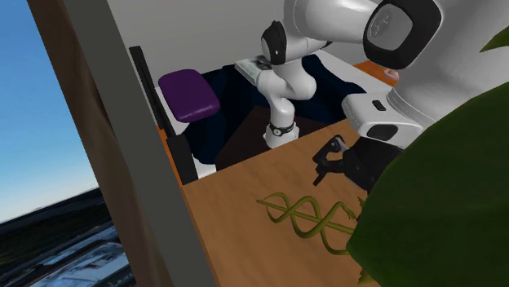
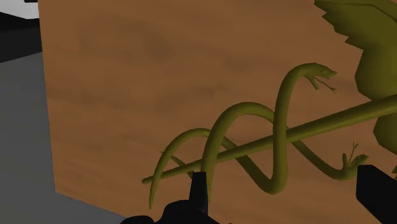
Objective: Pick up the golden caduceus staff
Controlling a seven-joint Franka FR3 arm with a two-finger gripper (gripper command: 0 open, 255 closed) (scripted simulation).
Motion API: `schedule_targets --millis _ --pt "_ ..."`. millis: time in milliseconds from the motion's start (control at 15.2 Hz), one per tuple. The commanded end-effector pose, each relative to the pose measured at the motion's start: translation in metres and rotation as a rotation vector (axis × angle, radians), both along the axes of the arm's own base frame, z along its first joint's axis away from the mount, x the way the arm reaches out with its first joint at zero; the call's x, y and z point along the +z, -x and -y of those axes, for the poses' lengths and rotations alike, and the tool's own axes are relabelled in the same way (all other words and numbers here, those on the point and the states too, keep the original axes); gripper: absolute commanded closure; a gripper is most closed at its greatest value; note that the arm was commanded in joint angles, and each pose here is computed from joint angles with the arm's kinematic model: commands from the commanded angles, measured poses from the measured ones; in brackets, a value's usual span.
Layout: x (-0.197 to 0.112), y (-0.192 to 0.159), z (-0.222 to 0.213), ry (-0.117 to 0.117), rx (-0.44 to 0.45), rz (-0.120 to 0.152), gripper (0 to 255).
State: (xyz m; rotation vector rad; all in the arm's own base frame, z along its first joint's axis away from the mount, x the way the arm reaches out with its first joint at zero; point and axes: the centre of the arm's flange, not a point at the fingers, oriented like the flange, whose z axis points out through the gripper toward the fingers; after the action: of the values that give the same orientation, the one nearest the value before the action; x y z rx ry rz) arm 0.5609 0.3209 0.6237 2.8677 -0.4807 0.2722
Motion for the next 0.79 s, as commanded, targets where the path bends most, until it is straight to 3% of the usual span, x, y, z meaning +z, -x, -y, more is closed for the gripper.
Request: schedule_targets --millis 0,396,462,726 --pt "-0.010 -0.002 -0.001 0.000 -0.005 0.003 0" --pt "-0.034 -0.002 -0.001 0.000 -0.005 0.003 0" --pt "-0.034 -0.002 -0.001 0.000 -0.005 0.003 255" --pt "-0.034 -0.002 -0.001 0.000 -0.005 0.003 255"
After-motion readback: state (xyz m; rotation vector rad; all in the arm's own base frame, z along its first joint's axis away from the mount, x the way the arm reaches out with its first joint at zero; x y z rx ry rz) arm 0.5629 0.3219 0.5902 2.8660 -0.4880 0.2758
